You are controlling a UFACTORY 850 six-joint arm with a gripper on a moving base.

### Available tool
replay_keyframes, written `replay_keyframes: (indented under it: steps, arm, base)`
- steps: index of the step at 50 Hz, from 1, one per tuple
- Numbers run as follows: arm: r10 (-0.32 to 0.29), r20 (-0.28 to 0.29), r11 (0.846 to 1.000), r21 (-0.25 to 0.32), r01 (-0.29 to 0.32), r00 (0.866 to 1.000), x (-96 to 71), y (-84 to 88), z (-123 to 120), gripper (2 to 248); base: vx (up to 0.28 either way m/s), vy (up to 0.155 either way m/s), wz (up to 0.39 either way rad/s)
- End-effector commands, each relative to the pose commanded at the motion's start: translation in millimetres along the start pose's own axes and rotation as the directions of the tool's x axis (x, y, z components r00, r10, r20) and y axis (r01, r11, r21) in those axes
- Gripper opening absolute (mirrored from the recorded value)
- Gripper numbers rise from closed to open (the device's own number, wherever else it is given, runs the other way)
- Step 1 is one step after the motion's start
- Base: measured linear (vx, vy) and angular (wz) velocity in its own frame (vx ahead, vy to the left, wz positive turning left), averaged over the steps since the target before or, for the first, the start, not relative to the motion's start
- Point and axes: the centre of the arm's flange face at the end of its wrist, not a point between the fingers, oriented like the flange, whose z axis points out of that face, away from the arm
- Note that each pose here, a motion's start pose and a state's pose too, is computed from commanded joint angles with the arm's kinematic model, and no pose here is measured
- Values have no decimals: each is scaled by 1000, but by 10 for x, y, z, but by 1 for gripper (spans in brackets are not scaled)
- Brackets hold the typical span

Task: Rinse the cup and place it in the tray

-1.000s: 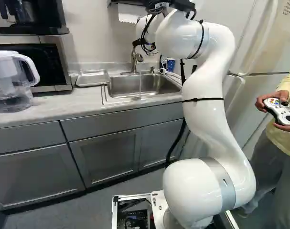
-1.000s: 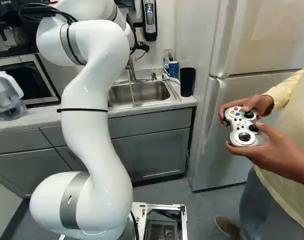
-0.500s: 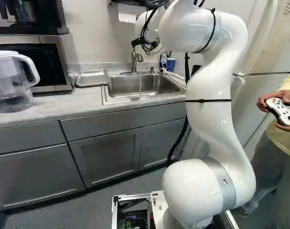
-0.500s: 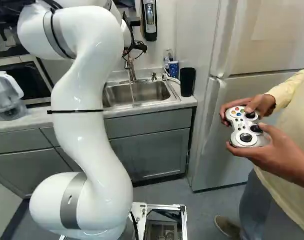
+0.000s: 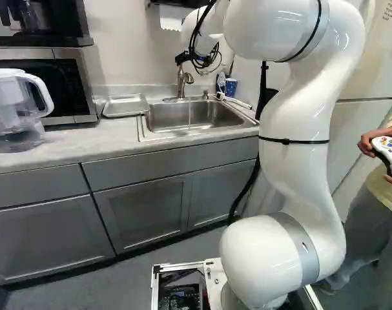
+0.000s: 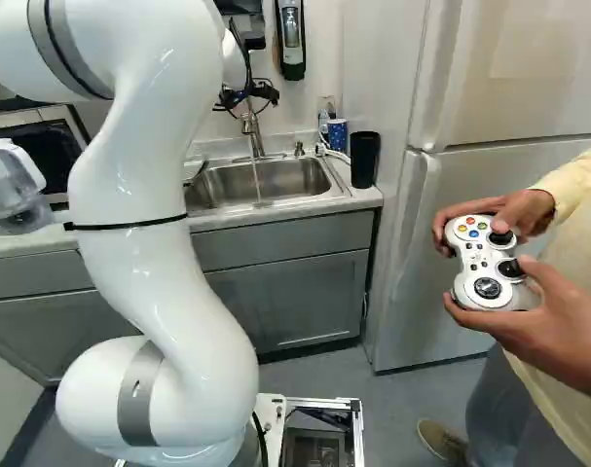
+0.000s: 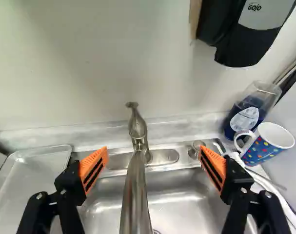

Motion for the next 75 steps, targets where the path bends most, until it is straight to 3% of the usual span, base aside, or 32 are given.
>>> replay_keyframes:
  steps: [34,75]
  arm:
    - [-5,169,1000,7,3,986,-390,-45,-629,247]
    - [40,351,999,-48,-25,935,-884,276,-1357,247]
  base:
    - [0,0,0]
    - [0,0,0]
